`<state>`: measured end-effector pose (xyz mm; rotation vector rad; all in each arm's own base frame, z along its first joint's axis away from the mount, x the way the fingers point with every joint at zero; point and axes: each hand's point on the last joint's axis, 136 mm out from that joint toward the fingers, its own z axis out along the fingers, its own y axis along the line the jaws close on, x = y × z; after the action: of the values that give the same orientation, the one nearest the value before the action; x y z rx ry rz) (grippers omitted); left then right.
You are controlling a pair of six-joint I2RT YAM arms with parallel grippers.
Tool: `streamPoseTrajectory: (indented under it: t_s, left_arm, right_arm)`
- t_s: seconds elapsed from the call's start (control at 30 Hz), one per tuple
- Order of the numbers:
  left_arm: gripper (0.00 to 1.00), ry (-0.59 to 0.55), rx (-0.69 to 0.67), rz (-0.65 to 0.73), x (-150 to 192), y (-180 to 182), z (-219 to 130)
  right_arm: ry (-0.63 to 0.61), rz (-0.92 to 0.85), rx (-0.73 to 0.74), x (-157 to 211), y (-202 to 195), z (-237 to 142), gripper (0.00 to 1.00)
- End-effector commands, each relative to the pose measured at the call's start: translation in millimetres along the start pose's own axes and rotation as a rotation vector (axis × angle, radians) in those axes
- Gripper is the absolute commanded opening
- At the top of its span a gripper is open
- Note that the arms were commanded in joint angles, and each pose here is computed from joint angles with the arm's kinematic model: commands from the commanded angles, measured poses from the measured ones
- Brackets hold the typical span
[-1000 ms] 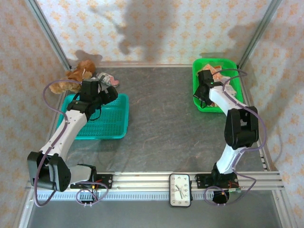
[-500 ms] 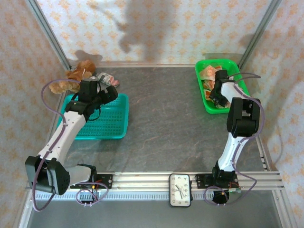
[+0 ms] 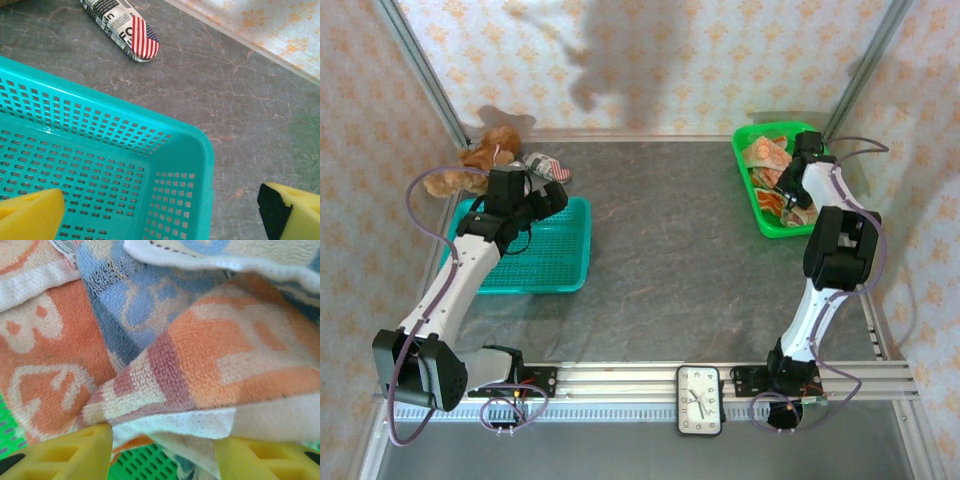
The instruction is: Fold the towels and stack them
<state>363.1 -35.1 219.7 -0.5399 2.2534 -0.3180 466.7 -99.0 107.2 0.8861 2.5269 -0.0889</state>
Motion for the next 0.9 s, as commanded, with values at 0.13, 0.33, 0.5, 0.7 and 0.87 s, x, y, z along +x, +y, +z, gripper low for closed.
streamPoseTrajectory:
  t_s: [0.13,0.33,0.5,0.7,0.87]
  left_arm:
    - [1.0,-0.023,0.047,0.03,-6.3,-14.4,-21.4]
    - [1.0,-0.024,0.052,0.041,-5.8,-15.5,-21.2]
    - [1.0,-0.014,0.046,0.04,-2.3,-14.5,-18.6]
    - [1.0,-0.027,0.042,0.046,-4.5,-13.8,-23.5]
    - [1.0,-0.036,0.041,0.045,-5.1,-13.4,-24.6]
  right_arm:
    - [-0.11,0.04,0.079,-37.4,-32.4,-41.6,0.56]
    - [-0.049,0.074,0.068,-37.9,-35.9,-16.4,0.57]
    - [-0.004,0.083,0.092,-34.4,-34.8,8.2,0.61]
    - [-0.014,0.132,0.117,-44.5,-37.8,10.5,0.59]
    - [-0.03,0.25,0.024,-36.1,-24.9,2.1,0.58]
